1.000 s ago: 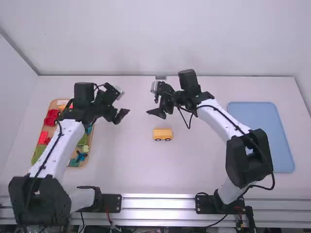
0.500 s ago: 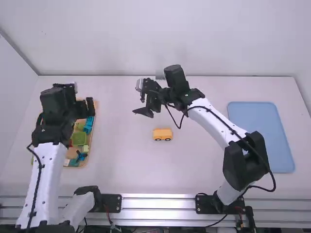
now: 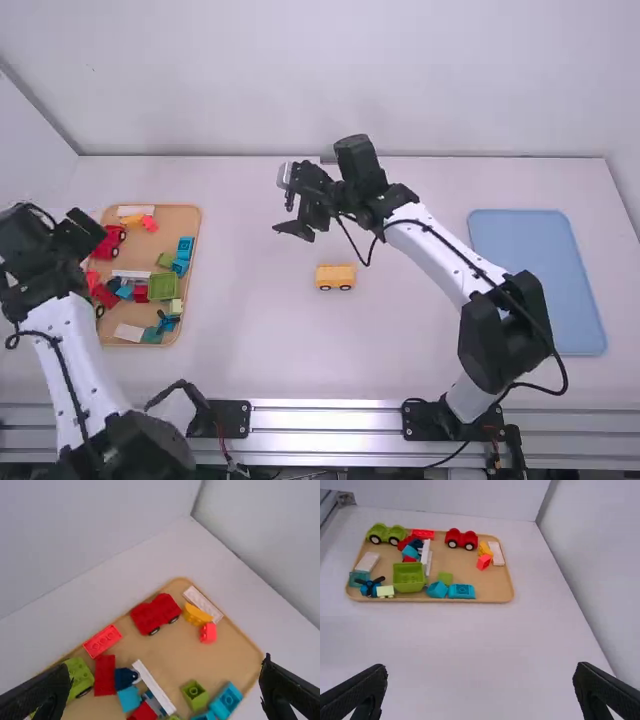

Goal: Assemble lego blocks to make yellow taxi

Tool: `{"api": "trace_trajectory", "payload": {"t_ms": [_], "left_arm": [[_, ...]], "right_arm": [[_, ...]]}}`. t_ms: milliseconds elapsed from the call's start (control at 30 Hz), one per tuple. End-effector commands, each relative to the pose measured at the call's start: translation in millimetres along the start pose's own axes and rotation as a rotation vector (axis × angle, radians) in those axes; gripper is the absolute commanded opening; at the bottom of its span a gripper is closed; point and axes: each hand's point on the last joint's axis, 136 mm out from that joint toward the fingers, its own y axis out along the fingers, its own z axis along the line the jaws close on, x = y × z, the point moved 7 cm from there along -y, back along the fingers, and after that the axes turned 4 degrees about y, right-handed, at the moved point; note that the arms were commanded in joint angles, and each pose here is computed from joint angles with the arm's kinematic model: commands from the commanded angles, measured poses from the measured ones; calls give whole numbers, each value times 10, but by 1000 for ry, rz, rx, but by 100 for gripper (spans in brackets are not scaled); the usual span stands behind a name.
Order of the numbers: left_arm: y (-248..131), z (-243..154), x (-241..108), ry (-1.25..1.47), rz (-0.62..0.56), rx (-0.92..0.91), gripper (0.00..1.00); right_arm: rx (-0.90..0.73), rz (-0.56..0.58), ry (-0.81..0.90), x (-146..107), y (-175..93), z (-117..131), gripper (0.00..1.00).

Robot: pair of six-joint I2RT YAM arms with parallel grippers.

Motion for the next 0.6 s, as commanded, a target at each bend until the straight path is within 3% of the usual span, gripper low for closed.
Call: {"api": "trace_trajectory", "payload": {"t_ms": [0,300,567], "left_arm": [[93,-71,35,-10,24,-95,99],[646,-419,237,96,176,-146,99],[1444,-905,426,178,418,-124,99]], "right_arm": [[-35,-27,-20,141,-121,-88,99],[-45,-23,-16,125,-142,-116,99],[-41,-7,-2,95,-139,-102,99]]}}
